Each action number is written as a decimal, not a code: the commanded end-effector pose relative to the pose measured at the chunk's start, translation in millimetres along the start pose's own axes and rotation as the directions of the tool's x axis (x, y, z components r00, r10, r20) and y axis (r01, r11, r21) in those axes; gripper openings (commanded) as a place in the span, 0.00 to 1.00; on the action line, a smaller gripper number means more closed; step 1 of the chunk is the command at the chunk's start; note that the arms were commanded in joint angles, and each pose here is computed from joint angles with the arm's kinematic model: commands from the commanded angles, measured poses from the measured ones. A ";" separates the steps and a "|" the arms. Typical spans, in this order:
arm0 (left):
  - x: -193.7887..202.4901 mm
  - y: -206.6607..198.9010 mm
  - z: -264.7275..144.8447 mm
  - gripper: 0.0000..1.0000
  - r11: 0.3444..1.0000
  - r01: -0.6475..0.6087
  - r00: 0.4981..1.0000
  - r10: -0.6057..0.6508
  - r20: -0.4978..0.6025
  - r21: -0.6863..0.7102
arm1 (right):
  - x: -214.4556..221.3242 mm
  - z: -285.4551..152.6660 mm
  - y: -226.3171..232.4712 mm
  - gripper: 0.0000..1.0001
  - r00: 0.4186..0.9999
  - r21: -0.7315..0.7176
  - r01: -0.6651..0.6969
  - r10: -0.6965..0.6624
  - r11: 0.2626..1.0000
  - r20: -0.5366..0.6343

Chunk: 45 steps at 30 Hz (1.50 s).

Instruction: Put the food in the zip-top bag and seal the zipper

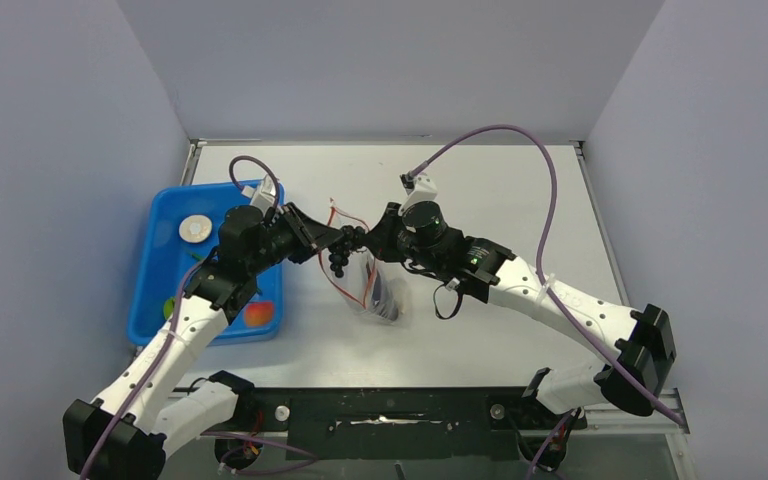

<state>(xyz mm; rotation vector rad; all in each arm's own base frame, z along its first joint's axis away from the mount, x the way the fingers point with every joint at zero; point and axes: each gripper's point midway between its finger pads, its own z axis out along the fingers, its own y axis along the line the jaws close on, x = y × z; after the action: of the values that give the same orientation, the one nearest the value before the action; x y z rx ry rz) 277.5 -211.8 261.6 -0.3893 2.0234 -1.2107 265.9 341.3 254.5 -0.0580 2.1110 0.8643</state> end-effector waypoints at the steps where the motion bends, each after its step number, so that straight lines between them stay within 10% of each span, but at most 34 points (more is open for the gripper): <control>1: -7.4 -9.3 -0.9 0.24 0.999 -0.042 0.999 0.041 0.030 0.026 | -26.3 -7.7 24.0 0.00 0.996 -0.073 -0.020 0.026 0.997 0.080; 30: -62.4 8.0 -47.3 0.72 0.899 -0.311 0.917 0.369 0.152 -0.309 | -30.9 -29.0 -11.7 0.00 0.992 0.007 -0.002 0.001 1.000 0.124; 38: -119.3 65.7 -94.3 0.71 0.642 -0.299 0.770 0.600 0.219 -0.706 | -36.0 -44.4 -17.9 0.00 0.988 -0.001 0.028 -0.028 1.000 0.155; 45: -148.3 115.6 -102.8 0.69 0.334 -0.354 0.657 0.754 0.022 -0.874 | -43.4 -62.0 -24.3 0.00 0.983 0.010 0.070 -0.071 0.998 0.170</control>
<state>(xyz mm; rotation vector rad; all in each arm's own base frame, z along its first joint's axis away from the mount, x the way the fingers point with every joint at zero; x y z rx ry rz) 304.0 -41.4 262.6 -0.3303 1.9412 0.0463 256.9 287.9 270.7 -0.0604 2.0349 0.7919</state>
